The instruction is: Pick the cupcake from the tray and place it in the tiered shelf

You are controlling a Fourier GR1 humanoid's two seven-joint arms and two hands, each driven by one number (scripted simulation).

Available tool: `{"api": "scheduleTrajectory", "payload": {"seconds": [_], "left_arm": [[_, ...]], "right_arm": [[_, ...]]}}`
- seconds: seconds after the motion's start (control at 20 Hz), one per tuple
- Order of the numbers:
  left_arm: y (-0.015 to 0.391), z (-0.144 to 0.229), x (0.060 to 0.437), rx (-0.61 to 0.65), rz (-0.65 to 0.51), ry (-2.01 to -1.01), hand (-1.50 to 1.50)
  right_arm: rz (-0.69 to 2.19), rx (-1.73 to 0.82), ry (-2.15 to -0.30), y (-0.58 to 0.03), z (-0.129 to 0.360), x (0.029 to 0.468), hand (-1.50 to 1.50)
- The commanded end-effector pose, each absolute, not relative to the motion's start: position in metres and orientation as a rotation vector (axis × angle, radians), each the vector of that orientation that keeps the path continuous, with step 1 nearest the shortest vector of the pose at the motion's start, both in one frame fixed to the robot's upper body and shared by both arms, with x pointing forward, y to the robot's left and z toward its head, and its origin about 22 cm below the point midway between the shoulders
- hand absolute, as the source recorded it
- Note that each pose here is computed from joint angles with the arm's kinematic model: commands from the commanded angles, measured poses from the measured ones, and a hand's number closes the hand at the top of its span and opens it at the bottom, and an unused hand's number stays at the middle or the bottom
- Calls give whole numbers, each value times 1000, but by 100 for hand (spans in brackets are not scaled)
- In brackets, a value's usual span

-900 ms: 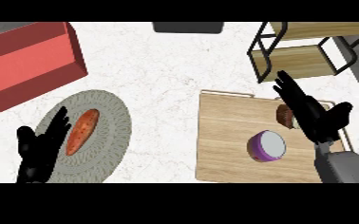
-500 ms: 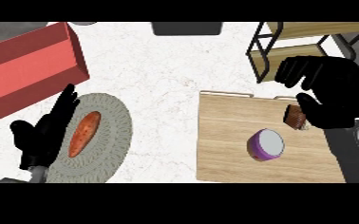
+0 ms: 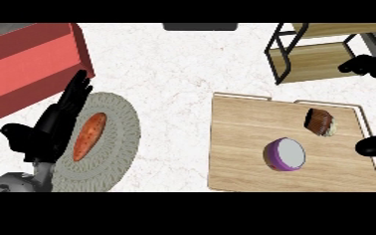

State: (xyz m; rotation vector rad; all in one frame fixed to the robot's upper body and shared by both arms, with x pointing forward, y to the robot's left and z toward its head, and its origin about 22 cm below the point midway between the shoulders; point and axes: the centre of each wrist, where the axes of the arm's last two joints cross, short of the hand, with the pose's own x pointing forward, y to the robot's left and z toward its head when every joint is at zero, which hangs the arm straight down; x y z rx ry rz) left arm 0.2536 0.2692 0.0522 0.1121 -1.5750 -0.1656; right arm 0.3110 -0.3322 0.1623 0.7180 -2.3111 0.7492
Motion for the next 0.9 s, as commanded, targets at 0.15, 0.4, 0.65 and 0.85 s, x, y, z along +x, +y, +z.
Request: {"api": "scheduleTrajectory", "payload": {"seconds": [0.15,0.4,0.65,0.85], "left_arm": [[272,53,253,114,-166,-1580,0],[275,52,253,109,-173,-1574,0],[275,64,259,109,-178,-1592,0],[279,67,257,109,-182,-1589,0]], "right_arm": [[938,880,-2415,-371,185,299,-150],[1071,624,-2513,-391,215,288,-150],[1236,537,-2471,-384,203,278,-150],[1309,450,-2457,-389,182,268,-150]]}}
